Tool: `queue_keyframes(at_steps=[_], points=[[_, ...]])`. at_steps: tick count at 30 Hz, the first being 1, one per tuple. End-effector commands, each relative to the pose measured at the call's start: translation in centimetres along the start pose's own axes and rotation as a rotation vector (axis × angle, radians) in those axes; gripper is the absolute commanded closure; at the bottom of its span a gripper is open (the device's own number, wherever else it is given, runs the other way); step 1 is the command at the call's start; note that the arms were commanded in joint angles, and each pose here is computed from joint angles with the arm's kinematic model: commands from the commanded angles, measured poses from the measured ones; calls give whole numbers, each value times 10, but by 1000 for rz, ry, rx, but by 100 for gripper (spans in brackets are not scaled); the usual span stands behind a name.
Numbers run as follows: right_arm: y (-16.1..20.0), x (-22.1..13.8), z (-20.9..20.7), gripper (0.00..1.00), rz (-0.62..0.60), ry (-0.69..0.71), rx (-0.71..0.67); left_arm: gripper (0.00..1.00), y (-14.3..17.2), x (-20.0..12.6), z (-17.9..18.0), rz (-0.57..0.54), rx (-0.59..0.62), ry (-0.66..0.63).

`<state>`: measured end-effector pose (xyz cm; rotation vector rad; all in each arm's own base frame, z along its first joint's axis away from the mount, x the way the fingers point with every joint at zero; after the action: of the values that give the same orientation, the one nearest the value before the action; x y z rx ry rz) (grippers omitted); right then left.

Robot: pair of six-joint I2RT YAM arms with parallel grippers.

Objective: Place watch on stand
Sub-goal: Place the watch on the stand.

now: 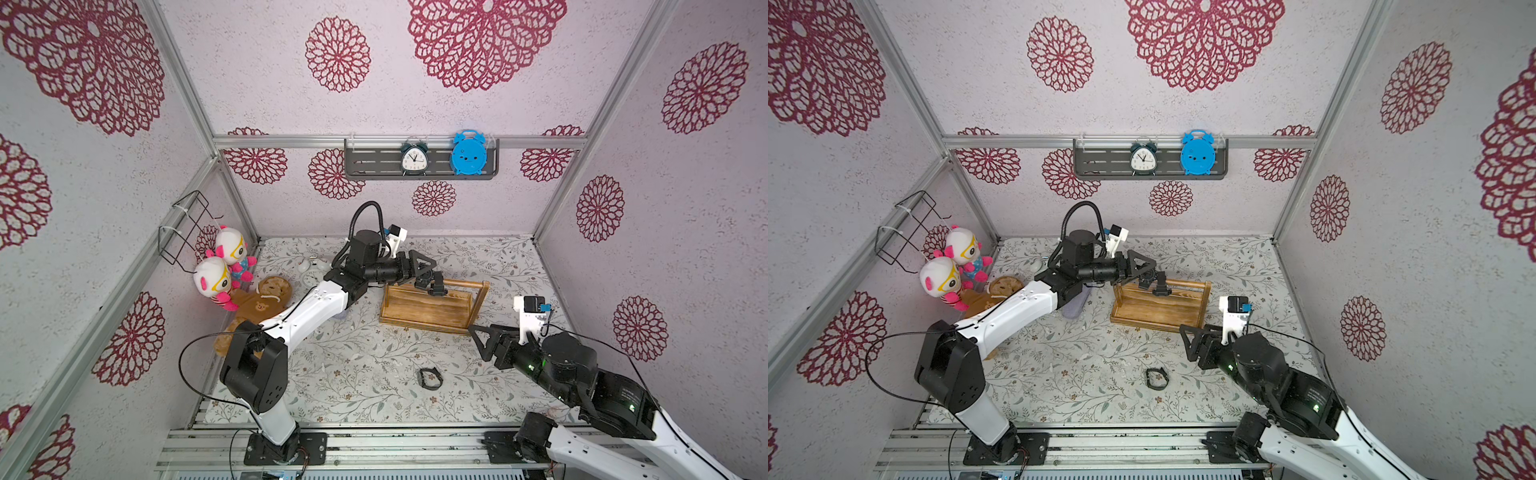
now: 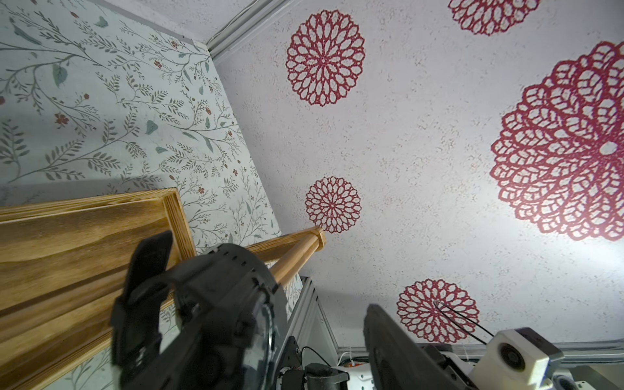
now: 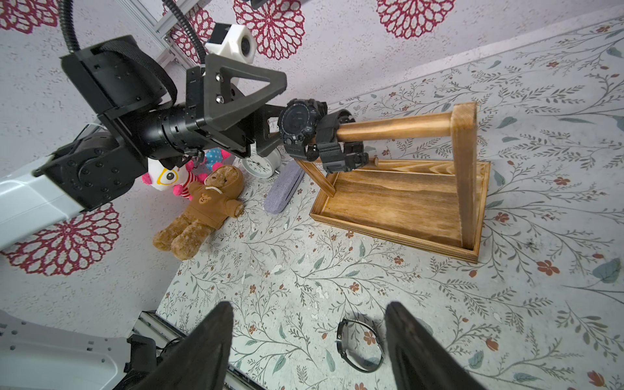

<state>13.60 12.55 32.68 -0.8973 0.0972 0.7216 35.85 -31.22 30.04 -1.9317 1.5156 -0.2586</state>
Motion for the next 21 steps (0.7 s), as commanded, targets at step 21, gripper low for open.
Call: queue_keyframes(at_steps=[21], points=[[-3,6,2,26,-22,6,-1,3,-17,-25,-5,-94,149,-218]])
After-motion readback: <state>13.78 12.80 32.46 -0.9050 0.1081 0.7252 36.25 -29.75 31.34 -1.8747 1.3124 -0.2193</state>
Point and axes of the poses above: each gripper's point midway between its finger pads, its own x axis out along the fingers, its own z axis along the line the jaws close on, y = z × x, the point moved 5 cm from there along -x, back along the fingers, and after that the axes turned 9 degrees about x, right-handed, at the moved point
